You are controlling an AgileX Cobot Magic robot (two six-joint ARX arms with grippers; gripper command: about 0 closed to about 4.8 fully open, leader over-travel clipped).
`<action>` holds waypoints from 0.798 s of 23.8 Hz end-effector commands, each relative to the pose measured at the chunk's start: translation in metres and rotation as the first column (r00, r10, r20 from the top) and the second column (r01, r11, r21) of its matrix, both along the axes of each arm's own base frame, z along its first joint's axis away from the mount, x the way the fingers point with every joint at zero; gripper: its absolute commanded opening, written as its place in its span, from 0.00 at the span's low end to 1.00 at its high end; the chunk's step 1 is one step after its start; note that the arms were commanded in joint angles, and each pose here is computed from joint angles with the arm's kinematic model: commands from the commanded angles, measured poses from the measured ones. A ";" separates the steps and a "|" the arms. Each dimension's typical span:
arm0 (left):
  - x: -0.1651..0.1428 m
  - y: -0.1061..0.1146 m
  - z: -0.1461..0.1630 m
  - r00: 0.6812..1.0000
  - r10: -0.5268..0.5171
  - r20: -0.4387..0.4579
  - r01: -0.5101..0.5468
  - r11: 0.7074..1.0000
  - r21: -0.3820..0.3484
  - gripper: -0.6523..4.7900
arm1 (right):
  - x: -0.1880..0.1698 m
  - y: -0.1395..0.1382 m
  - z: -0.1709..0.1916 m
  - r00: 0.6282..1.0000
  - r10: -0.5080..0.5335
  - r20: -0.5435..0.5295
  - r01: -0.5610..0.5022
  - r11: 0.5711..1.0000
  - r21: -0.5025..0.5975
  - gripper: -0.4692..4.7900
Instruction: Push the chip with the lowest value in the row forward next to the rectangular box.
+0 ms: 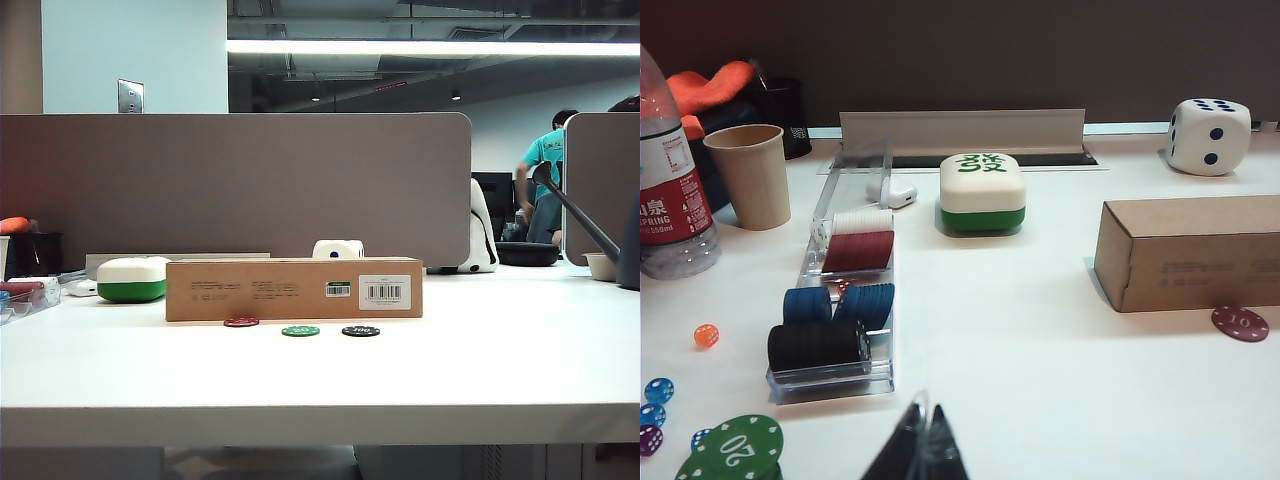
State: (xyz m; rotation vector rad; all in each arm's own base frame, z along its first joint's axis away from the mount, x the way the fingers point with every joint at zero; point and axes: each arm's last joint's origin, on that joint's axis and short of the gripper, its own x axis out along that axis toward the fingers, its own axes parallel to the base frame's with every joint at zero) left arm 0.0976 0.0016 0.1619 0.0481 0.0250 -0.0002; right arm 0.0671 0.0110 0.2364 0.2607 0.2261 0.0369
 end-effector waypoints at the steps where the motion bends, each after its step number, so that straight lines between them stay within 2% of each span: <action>1: 0.000 0.000 0.003 1.000 -0.002 0.017 0.002 1.000 -0.003 0.11 | 0.012 -0.008 -0.015 0.991 -0.130 0.036 0.129 0.991 0.045 0.08; 6: 0.000 0.000 0.003 1.000 -0.002 0.016 0.002 1.000 -0.003 0.11 | 0.020 -0.017 -0.041 0.978 -0.210 -0.002 0.210 0.977 0.042 0.08; 7: 0.000 0.000 0.003 1.000 -0.002 0.016 0.002 1.000 -0.003 0.11 | 0.022 -0.019 -0.047 0.977 -0.215 0.013 0.215 0.977 0.000 0.08; 11: 0.000 0.000 0.003 1.000 -0.001 0.016 0.001 1.000 -0.003 0.11 | 0.022 -0.018 -0.064 0.988 -0.140 0.070 0.149 0.980 -0.134 0.08; 15: 0.000 0.000 0.003 1.000 -0.002 0.016 0.002 1.000 -0.003 0.11 | 0.025 -0.018 -0.069 0.986 -0.140 0.095 0.152 0.978 -0.142 0.08; 19: 0.000 0.000 0.002 1.000 -0.001 0.011 0.001 1.000 -0.003 0.11 | 0.029 -0.016 -0.070 0.981 -0.057 0.188 0.096 0.974 -0.206 0.08</action>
